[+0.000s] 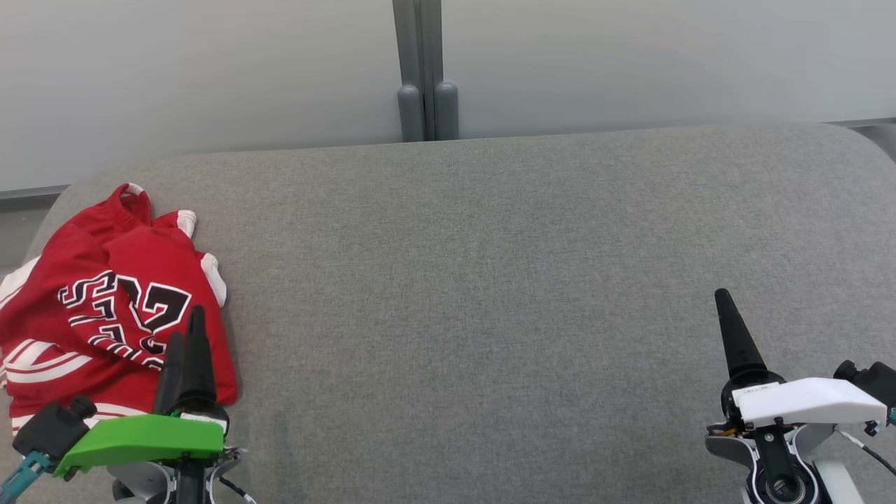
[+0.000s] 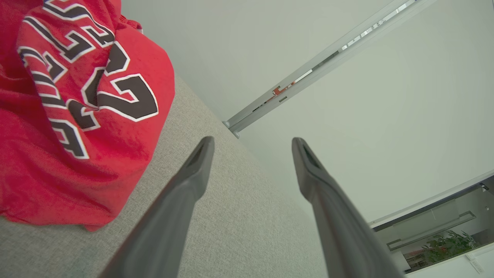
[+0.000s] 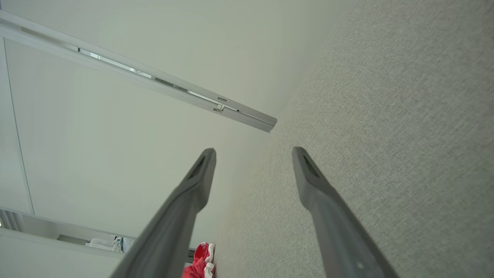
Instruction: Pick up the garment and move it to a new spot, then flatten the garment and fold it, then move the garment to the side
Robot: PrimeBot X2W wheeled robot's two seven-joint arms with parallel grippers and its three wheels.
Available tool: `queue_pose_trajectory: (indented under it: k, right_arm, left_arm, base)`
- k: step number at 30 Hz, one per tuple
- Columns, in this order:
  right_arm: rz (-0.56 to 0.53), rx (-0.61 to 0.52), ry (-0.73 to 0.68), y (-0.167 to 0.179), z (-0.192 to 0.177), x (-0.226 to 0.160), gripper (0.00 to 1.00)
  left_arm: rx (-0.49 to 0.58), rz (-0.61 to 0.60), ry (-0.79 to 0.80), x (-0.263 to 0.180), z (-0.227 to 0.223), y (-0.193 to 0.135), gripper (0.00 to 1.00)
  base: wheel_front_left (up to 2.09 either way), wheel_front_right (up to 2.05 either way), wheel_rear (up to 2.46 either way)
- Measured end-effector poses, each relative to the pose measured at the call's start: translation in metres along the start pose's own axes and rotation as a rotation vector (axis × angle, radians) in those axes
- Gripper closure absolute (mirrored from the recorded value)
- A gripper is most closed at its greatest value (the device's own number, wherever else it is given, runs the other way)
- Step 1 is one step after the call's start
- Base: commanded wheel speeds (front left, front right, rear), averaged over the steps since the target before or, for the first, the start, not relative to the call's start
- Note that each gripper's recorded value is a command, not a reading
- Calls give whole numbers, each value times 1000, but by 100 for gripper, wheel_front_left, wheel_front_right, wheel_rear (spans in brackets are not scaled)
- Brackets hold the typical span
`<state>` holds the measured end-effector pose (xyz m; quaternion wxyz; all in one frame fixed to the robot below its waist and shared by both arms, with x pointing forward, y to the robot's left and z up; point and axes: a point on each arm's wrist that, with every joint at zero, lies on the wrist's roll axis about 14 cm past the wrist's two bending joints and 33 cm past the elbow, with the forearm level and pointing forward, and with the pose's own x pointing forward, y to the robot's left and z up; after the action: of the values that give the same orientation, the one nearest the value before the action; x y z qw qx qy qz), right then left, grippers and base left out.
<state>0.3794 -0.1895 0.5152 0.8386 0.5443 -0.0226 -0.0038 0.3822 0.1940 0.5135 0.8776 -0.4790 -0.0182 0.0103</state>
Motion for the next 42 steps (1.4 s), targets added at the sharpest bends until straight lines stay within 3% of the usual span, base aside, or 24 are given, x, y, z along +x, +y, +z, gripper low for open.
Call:
queue_pose_trajectory:
  k: [18, 42]
  right_arm:
    - [45, -284, -10, 10, -2, -5, 0]
    - [111, -585, -17, 22, -9, -13, 0]
  left_arm:
    - [398, -65, 34, -4, -11, -12, 0]
    - [692, -110, 66, -15, -30, -14, 0]
  base:
    - [0, 0, 0]
    - [0, 0, 0]
